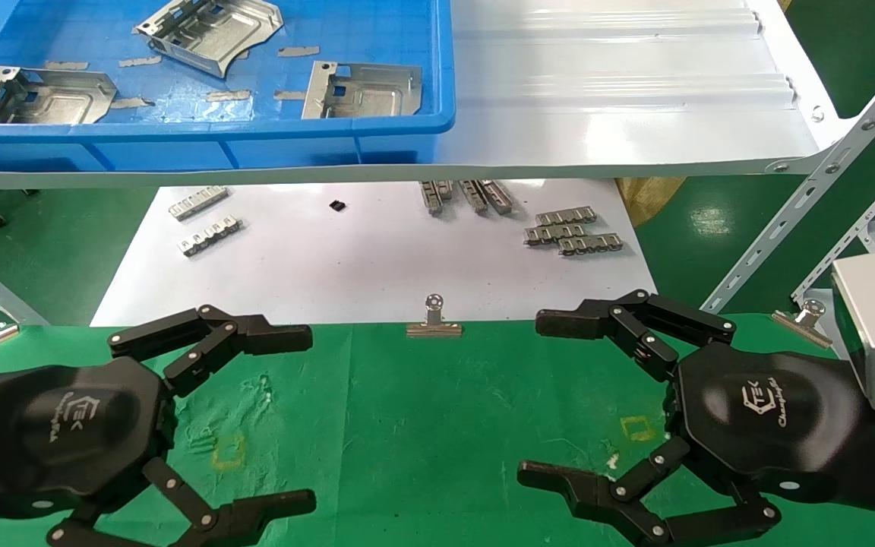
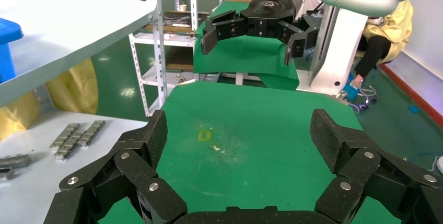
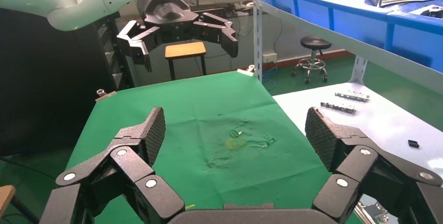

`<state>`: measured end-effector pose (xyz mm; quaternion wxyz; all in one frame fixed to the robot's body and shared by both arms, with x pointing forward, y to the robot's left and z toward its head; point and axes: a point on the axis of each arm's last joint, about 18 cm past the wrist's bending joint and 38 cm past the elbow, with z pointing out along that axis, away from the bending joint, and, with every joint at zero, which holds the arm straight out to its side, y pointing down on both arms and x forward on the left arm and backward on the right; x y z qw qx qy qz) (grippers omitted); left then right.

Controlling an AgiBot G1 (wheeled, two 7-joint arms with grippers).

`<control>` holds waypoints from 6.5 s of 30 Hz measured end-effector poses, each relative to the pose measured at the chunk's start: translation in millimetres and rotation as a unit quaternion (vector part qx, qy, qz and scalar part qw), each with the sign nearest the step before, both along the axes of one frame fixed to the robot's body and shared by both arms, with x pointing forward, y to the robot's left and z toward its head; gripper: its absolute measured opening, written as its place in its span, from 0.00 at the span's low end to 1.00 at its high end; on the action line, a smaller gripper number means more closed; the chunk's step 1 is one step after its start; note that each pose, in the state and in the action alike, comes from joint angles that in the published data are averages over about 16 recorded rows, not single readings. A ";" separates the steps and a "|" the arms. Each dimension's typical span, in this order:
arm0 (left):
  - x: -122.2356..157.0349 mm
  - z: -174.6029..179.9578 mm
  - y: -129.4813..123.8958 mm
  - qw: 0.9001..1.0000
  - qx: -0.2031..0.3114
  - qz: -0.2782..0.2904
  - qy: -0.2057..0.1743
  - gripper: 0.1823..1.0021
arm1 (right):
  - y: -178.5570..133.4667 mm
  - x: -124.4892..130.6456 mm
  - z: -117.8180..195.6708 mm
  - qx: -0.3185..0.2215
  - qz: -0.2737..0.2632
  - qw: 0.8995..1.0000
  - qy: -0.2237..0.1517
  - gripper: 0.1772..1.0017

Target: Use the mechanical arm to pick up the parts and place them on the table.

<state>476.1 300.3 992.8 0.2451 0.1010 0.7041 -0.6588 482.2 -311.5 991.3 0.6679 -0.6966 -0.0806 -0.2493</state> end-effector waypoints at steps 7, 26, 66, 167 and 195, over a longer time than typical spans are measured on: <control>0.0 0.0 0.0 1.000 0.000 0.000 0.000 1.00 | 0.0 0.0 0.0 0.000 0.000 1.000 0.000 0.95; -0.1 0.0 0.0 1.000 0.000 0.000 0.000 1.00 | 0.0 0.0 0.0 0.000 0.000 1.000 0.000 0.56; 206.0 256.0 17.9 0.892 -0.106 0.431 -0.087 1.00 | 0.0 0.0 0.0 0.000 0.000 1.000 0.000 0.02; 121.8 3.1 86.8 0.922 0.296 0.149 -0.200 0.10 | 0.0 0.0 0.0 0.000 0.000 1.000 0.000 1.00; 156.6 -46.0 96.5 0.922 0.303 0.183 -0.154 0.18 | 0.0 0.0 0.0 0.000 0.000 1.000 0.000 1.00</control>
